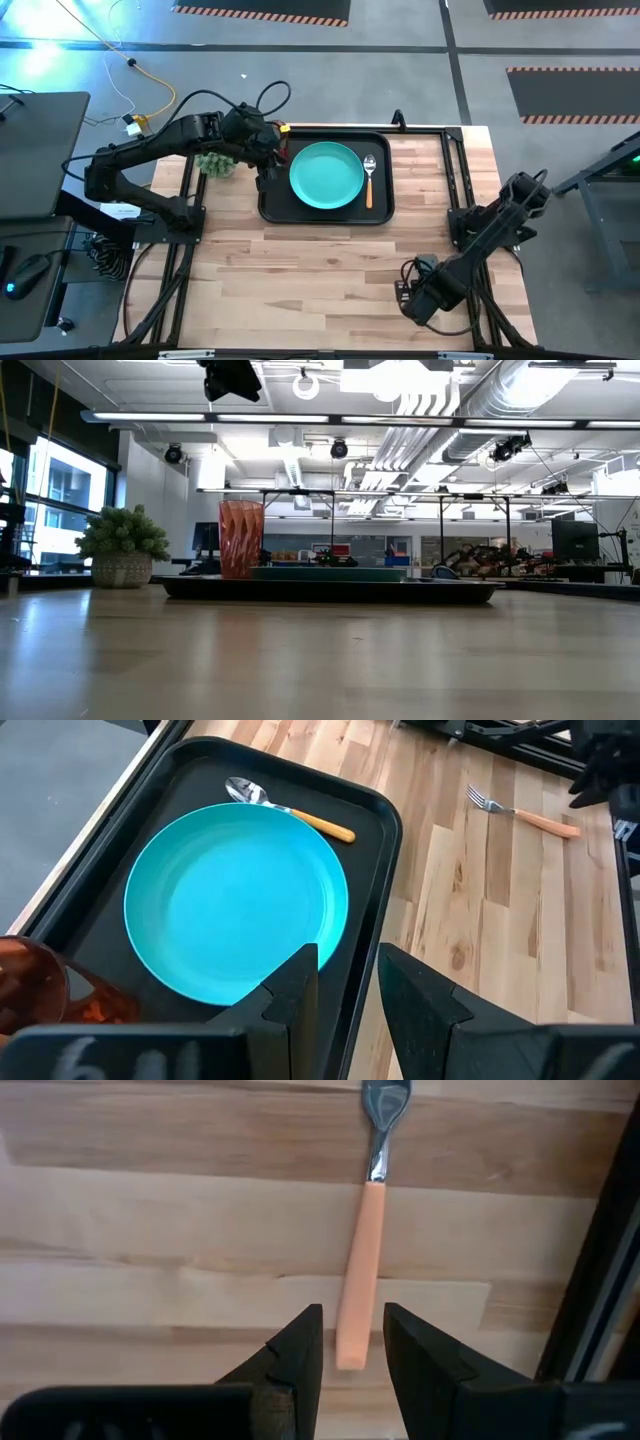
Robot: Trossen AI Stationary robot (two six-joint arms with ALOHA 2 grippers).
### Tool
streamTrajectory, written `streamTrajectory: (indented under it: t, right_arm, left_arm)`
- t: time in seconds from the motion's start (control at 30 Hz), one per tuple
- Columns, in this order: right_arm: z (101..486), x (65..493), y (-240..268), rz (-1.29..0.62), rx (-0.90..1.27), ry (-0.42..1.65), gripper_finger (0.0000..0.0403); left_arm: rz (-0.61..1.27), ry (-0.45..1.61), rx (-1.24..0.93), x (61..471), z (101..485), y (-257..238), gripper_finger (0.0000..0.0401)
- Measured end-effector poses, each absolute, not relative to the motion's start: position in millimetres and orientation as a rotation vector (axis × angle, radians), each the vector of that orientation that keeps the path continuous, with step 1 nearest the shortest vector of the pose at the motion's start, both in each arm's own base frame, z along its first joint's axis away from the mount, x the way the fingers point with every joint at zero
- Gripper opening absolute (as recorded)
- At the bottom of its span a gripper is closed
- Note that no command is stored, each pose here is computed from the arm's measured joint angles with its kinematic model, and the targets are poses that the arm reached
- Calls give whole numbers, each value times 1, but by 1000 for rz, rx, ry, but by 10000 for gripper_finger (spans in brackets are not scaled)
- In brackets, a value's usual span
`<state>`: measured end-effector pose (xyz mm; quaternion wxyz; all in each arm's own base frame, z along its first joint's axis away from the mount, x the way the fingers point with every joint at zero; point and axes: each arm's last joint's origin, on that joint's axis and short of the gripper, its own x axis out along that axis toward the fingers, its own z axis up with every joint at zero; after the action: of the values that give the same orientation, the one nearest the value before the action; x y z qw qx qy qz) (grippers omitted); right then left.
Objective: Pick and place plate/cup/fork/spoon on tray
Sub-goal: Put the fork onto the black tray
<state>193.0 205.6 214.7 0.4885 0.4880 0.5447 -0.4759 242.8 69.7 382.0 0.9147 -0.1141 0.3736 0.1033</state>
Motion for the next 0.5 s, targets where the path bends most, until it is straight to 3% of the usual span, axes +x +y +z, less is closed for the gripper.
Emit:
streamTrajectory:
  t: [0.5]
  right_arm:
    - [185, 197, 210, -1206, 1085, 1339, 100]
  left_arm:
    - [206, 772, -218, 243, 382, 70, 99]
